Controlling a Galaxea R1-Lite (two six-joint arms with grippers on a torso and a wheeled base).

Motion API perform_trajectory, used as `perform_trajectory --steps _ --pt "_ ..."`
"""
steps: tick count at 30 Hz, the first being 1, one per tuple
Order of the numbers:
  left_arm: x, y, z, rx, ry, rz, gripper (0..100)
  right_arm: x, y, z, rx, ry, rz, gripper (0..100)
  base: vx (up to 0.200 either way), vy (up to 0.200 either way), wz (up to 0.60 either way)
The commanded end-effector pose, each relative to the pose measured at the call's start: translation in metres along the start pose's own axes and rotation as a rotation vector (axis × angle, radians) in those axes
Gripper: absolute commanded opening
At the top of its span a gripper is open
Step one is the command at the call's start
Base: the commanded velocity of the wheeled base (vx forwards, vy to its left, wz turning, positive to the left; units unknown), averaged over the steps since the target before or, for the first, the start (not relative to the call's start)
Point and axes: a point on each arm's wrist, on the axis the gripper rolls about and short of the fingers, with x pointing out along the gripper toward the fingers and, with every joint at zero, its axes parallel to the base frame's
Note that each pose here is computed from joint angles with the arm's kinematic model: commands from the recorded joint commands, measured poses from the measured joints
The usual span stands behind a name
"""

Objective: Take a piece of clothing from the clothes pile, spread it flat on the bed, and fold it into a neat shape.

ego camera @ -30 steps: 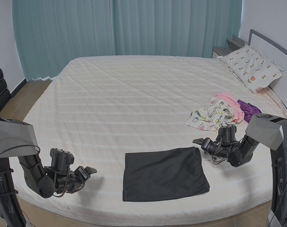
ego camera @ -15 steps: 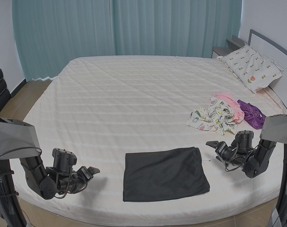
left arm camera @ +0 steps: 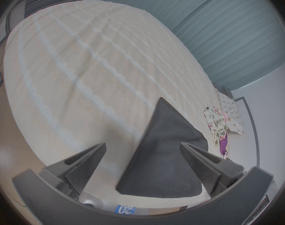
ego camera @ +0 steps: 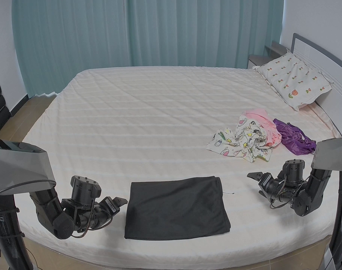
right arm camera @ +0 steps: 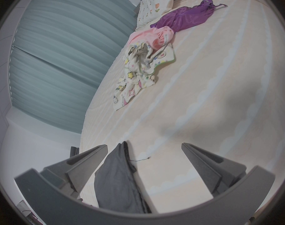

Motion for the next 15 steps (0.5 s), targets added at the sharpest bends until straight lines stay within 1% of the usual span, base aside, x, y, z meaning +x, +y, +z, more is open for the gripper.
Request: perform_trajectory --steps 1,6,10,12,15 --pt "0.005 -0.006 -0.001 0.011 -0.003 -0.016 100 0.0 -0.001 -0.005 -0.003 0.015 -0.005 100 0.0 0.0 0.0" --pt "0.01 -0.014 0.001 0.047 -0.031 -0.031 100 -0.002 0.0 -0.012 -0.017 0.036 -0.007 100 0.0 0.0 0.0" --pt "0.014 -0.01 0.002 0.154 -0.036 -0.009 100 -0.005 0.003 -0.023 -0.046 0.059 0.013 100 0.0 0.0 0.0" --pt "0.021 -0.007 0.001 0.182 -0.027 0.011 100 -0.003 0.001 -0.027 -0.059 0.067 0.01 100 0.0 0.0 0.0" --pt "0.03 -0.005 0.0 0.197 -0.024 0.022 100 -0.001 -0.003 -0.03 -0.073 0.069 0.008 100 0.0 0.0 0.0"
